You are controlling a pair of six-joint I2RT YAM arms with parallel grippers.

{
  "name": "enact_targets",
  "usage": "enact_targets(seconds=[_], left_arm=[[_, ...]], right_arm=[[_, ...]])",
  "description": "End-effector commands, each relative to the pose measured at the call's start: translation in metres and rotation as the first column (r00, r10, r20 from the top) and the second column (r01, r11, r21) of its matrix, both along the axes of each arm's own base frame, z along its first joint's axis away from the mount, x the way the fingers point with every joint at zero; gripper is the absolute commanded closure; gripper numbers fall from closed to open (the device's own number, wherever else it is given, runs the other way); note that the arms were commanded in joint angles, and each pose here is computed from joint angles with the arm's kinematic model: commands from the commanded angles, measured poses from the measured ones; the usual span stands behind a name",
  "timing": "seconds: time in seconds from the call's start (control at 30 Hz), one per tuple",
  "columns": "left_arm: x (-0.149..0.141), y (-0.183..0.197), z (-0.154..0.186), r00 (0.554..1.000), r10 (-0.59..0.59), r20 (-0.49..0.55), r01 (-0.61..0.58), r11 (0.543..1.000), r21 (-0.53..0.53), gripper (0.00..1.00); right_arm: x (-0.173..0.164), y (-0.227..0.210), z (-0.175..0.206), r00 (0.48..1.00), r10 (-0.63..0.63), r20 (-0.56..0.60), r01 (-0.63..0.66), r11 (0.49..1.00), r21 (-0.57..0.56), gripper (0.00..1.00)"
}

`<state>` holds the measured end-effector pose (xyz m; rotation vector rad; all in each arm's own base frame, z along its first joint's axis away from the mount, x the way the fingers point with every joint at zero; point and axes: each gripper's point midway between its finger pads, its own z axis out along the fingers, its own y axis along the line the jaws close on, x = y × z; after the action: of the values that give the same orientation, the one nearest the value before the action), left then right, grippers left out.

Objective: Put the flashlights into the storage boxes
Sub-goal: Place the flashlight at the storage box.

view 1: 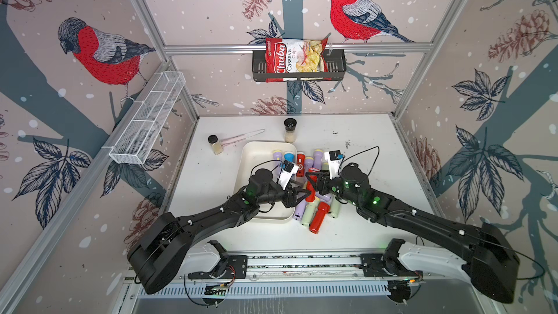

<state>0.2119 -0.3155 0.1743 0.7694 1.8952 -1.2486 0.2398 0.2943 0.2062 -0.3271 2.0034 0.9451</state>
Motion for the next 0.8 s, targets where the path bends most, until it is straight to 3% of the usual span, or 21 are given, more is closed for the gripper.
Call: enact_targets(seconds=[0.0, 0.67, 0.77], left_arm=[[0.002, -0.004, 0.013, 1.000, 0.002, 0.022, -0.001, 0.999, -0.050, 0.43], [0.014, -0.010, 0.010, 0.996, 0.085, -0.021, -0.086, 0.996, -0.034, 0.49], [0.015, -0.010, 0.011, 0.996, 0.085, -0.024, -0.085, 0.996, -0.031, 0.54]], right_arm=[[0.006, 0.003, 0.020, 0.999, -0.035, 0.041, 0.033, 0.997, 0.068, 0.60], [0.004, 0.021, 0.027, 0.998, -0.018, 0.060, 0.014, 0.997, 0.070, 0.60], [0.003, 0.023, 0.028, 0.998, -0.014, 0.064, 0.010, 0.998, 0.068, 0.60]])
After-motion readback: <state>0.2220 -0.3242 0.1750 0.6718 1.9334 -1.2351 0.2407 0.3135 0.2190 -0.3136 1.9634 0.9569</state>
